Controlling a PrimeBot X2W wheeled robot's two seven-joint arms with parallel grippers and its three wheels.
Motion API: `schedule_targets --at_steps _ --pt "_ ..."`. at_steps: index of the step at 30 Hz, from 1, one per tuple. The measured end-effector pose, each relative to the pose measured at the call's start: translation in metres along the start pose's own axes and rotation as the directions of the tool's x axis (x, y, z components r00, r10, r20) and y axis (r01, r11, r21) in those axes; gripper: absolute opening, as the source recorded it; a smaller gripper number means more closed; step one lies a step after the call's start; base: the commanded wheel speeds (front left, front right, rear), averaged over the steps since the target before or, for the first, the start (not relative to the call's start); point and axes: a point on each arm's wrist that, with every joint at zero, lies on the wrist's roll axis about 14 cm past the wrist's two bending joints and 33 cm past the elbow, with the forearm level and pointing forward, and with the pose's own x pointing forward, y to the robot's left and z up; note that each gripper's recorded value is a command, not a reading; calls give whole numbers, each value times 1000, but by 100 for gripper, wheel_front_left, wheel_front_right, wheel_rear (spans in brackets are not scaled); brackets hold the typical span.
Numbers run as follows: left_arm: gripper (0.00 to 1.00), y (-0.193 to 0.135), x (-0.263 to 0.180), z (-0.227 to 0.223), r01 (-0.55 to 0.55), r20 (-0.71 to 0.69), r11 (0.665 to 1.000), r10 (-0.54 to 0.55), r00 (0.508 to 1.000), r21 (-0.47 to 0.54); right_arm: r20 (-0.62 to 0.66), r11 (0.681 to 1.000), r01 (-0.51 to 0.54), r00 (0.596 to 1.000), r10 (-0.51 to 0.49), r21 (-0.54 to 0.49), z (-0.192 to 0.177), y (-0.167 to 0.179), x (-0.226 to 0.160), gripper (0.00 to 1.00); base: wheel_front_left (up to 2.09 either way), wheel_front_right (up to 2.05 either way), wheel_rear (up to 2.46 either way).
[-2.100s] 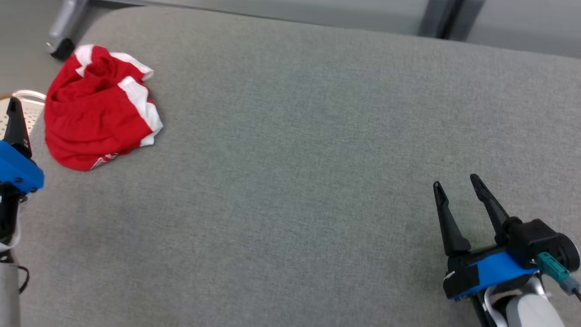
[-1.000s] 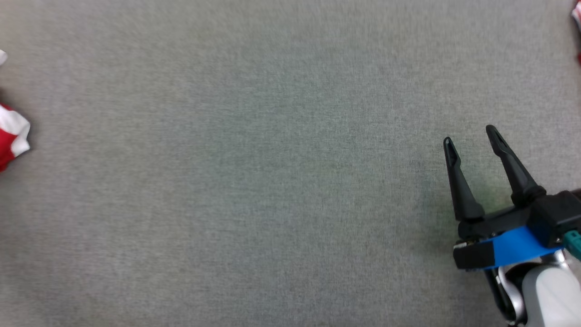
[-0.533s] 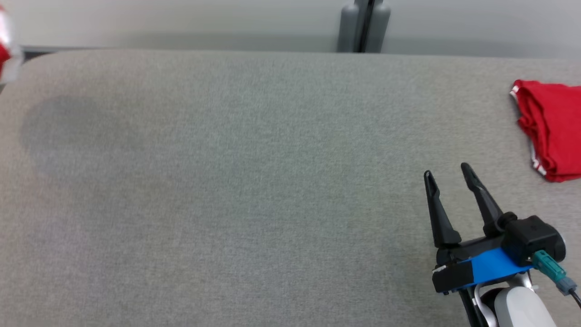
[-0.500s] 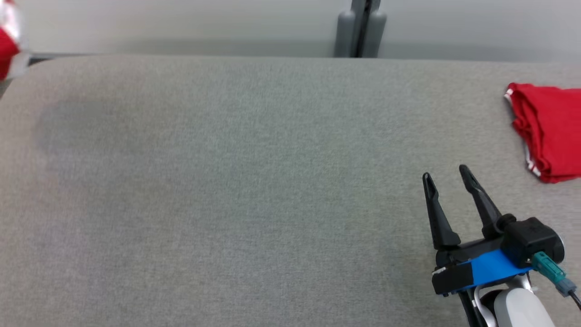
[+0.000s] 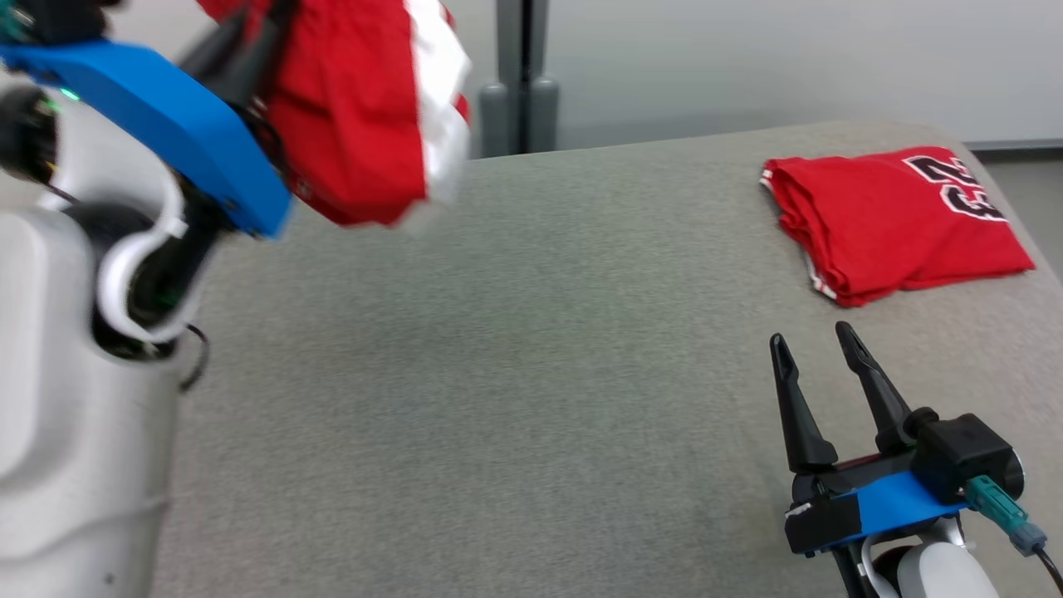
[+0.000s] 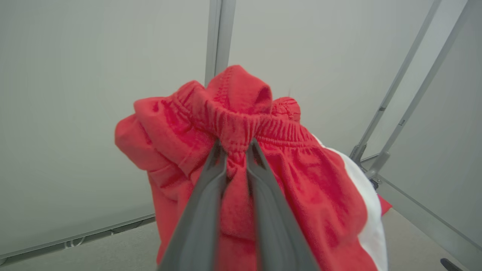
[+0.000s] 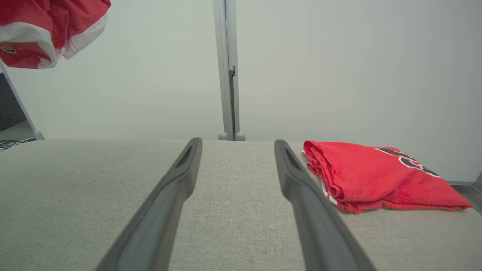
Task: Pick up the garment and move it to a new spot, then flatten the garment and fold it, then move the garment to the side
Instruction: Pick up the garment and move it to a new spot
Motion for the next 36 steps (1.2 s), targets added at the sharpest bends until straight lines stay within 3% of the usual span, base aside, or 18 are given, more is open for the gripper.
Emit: schedule_targets --at_steps 4,9,14,18,20,21,25,29,36 --pt "0 -49 20 -42 127 -57 987 -133 989 -95 -8 998 57 998 -57 -6 0 -18 -12 100 0 0 0" --pt "0 -84 34 -104 189 -162 968 -216 963 -164 -12 993 121 993 -121 -11 0 -37 -24 100 0 0 0" --pt "0 -96 34 -163 169 -260 963 -222 940 -212 -21 986 164 986 -164 -14 -2 -50 -34 100 0 0 0" --pt "0 -85 21 -215 89 -366 981 -147 919 -170 -12 985 172 985 -172 -15 1 -53 -35 100 0 0 0" --pt "38 -83 11 -240 50 -414 983 -120 902 -175 -9 986 166 986 -167 -14 2 -51 -34 100 0 0 0" --pt "100 -82 7 -250 37 -429 984 -109 897 -172 -7 987 163 987 -163 -13 2 -50 -33 100 0 0 0" --pt "100 -79 -7 -269 -19 -440 982 -68 895 -190 0 989 145 990 -145 -8 4 -44 -31 100 0 0 0" --pt "100 -72 -16 -264 -72 -380 973 -16 925 -217 9 992 128 992 -128 -4 7 -39 -28 100 0 0 0" --pt "100 -39 -36 -221 -142 -157 970 111 981 -200 21 996 88 996 -88 -9 12 -27 -22 100 0 0 0"
